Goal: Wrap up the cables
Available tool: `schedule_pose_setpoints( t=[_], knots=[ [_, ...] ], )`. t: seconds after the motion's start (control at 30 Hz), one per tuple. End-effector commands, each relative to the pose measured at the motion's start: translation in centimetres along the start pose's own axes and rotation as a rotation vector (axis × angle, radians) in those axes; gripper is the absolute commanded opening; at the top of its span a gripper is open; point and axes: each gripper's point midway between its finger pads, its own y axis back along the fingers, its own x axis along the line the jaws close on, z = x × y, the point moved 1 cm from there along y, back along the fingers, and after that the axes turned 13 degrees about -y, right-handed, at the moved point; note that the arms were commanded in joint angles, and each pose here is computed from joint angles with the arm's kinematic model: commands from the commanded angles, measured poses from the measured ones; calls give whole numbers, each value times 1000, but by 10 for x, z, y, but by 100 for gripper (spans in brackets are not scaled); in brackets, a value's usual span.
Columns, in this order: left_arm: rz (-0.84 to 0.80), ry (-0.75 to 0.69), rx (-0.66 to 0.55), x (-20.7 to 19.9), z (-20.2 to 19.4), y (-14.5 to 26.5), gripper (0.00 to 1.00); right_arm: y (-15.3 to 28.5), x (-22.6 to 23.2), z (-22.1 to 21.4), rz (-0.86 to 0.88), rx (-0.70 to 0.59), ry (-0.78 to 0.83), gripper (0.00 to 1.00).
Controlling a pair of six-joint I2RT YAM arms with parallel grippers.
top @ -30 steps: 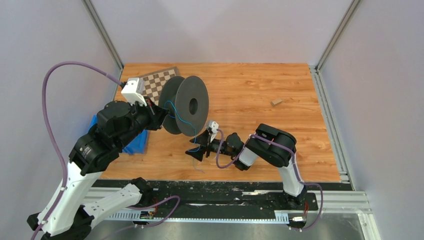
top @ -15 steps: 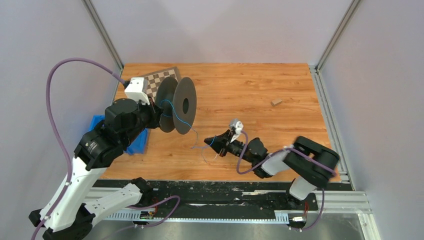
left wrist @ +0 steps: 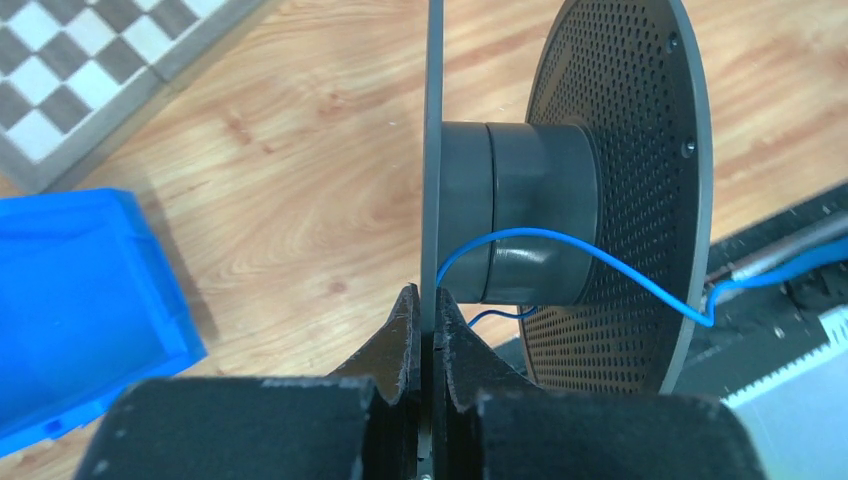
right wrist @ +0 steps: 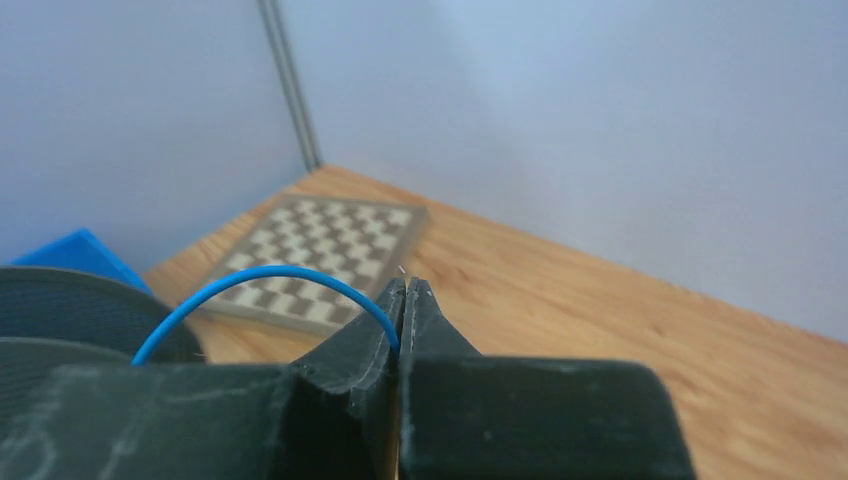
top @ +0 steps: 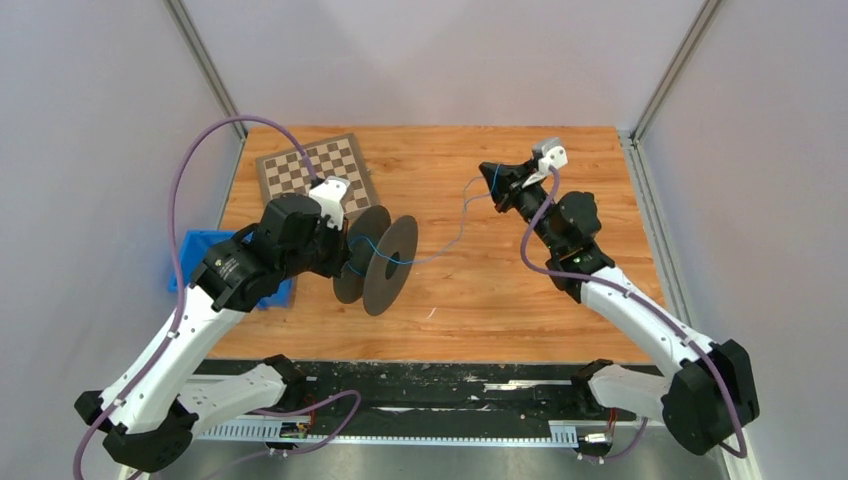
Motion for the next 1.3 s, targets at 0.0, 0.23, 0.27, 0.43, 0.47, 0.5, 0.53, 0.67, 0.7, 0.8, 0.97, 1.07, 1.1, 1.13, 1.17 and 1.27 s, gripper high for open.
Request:
schedule_pose_setpoints(
  t=[0.0, 0.23, 0.27, 0.43, 0.47, 0.5, 0.53, 0.67, 0.7, 0.8, 0.97, 1.07, 1.1, 1.13, 1.17, 1.27],
  knots=[
    [-179, -24, -129, -26, 22, 20, 0, 5, -47, -51, -89, 223, -54, 0],
    [-243, -42, -105, -35, 16, 28, 0, 2, -81, -69, -118, 257, -179, 0],
    [-237, -46, -92, -34, 14, 26, 0, -1, -83, -65, -113, 249, -189, 0],
    [-270, -87, 37, -40, -8, 9, 0, -16, -103, -51, -144, 242, -216, 0],
    [-281, -91, 56, -42, -10, 5, 0, -18, -108, -51, -152, 246, -227, 0],
    [-286, -96, 60, -43, -11, 4, 0, -19, -114, -52, -158, 252, -237, 0],
    [-298, -99, 53, -45, -9, 3, 0, -20, -118, -56, -161, 265, -247, 0],
    [-341, -105, -26, -51, 4, 8, 0, -17, -133, -83, -193, 335, -286, 0],
    [-345, -104, -37, -52, 5, 9, 0, -14, -135, -93, -194, 361, -302, 0],
    [-371, -105, -94, -56, 14, 16, 0, -6, -138, -118, -203, 413, -343, 0],
    [-402, -92, -158, -59, 26, 26, 0, 11, -151, -149, -276, 472, -359, 0],
    [-449, -102, -192, -65, 29, 34, 0, 17, -157, -160, -313, 505, -371, 0],
    [-478, -106, -203, -69, 30, 38, 0, 17, -158, -162, -317, 512, -376, 0],
    [-490, -111, -210, -71, 30, 39, 0, 18, -159, -164, -319, 517, -378, 0],
    [-508, -117, -216, -73, 30, 42, 0, 18, -160, -167, -326, 524, -383, 0],
    [-465, -134, -148, -66, 17, 34, 0, 14, -164, -164, -322, 515, -383, 0]
  ],
)
